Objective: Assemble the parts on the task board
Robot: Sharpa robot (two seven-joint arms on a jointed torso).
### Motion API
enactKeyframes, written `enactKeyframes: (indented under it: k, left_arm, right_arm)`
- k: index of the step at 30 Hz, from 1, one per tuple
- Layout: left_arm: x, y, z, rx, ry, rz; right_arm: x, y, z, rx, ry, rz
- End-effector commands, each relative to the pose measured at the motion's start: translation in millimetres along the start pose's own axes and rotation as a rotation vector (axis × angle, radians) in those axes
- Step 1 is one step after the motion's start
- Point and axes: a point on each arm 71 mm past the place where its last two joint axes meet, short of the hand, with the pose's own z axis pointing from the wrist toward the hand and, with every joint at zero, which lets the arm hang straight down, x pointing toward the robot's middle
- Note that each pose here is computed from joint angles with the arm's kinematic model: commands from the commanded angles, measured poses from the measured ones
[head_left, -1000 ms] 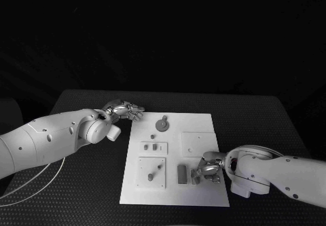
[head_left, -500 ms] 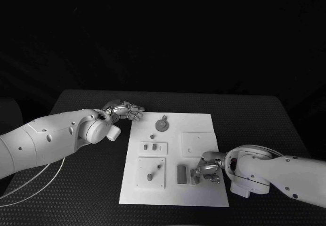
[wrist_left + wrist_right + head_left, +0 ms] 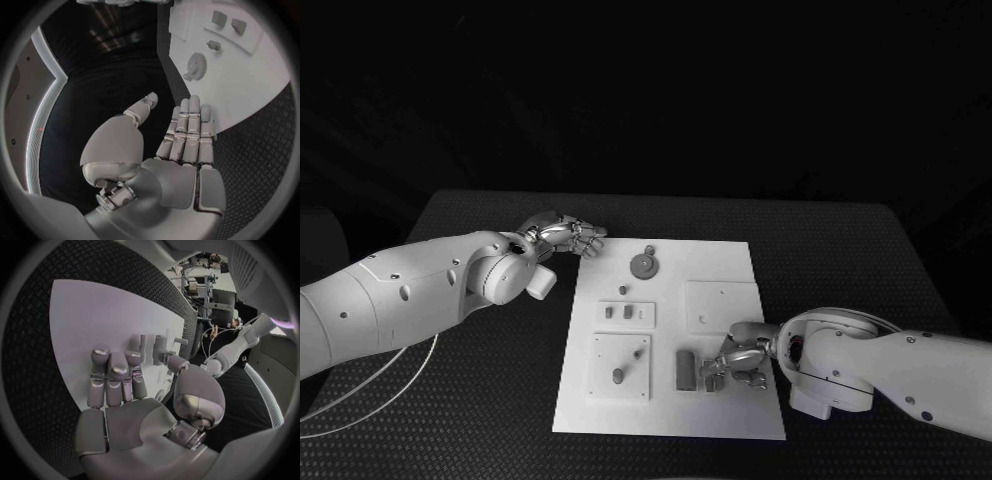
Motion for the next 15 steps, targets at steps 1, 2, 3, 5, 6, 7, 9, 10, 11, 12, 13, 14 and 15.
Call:
enactKeyframes:
  k: [1,2,3,5,6,7,9,10,11,12,13,14,15]
  left_arm:
    - [2.2,-1.0,0.1,0.007,0.017,0.003]
    - [2.2,-1.0,0.1,0.007,0.017,0.003]
    - [2.2,-1.0,0.1,0.007,0.017,0.003]
    - [2.4,-1.0,0.1,0.007,0.018,0.004]
    - [2.3,-1.0,0.1,0.007,0.018,0.005]
    - [2.2,-1.0,0.1,0.008,0.017,0.005]
    - [2.1,-1.0,0.0,0.008,0.016,0.005]
    - [2.1,-1.0,0.0,0.008,0.016,0.005]
    - [2.0,-1.0,-0.1,0.009,0.016,0.005]
    - [1.8,-1.0,-0.1,0.009,0.015,0.006]
    - [1.7,-1.0,-0.2,0.010,0.014,0.006]
    - [1.6,-1.1,-0.2,0.011,0.013,0.006]
    - [1.4,-1.2,-0.2,0.013,0.011,0.006]
  right_arm:
    - [2.1,4,-0.2,-0.035,0.022,-0.005]
    - [1.8,3,-0.1,-0.034,0.021,-0.005]
    - [1.4,3,-0.1,-0.032,0.020,-0.006]
    - [0.2,1,0.0,-0.032,0.016,-0.007]
    - [-0.5,0,0.0,-0.031,0.014,-0.006]
    - [-1.1,-1,0.1,-0.030,0.013,-0.006]
    - [-2.4,-2,0.1,-0.028,0.006,-0.009]
    - [-3.2,-4,0.2,-0.026,0.003,-0.009]
    - [-4.7,-5,0.5,-0.027,-0.003,-0.007]
    - [-7.1,-7,0.8,-0.030,-0.014,0.000]
    - [-9.4,-8,1.2,-0.034,-0.023,0.008]
    - [-11.2,-9,1.4,-0.043,-0.027,0.017]
    - [-14.0,-11,1.6,-0.063,-0.028,0.036]
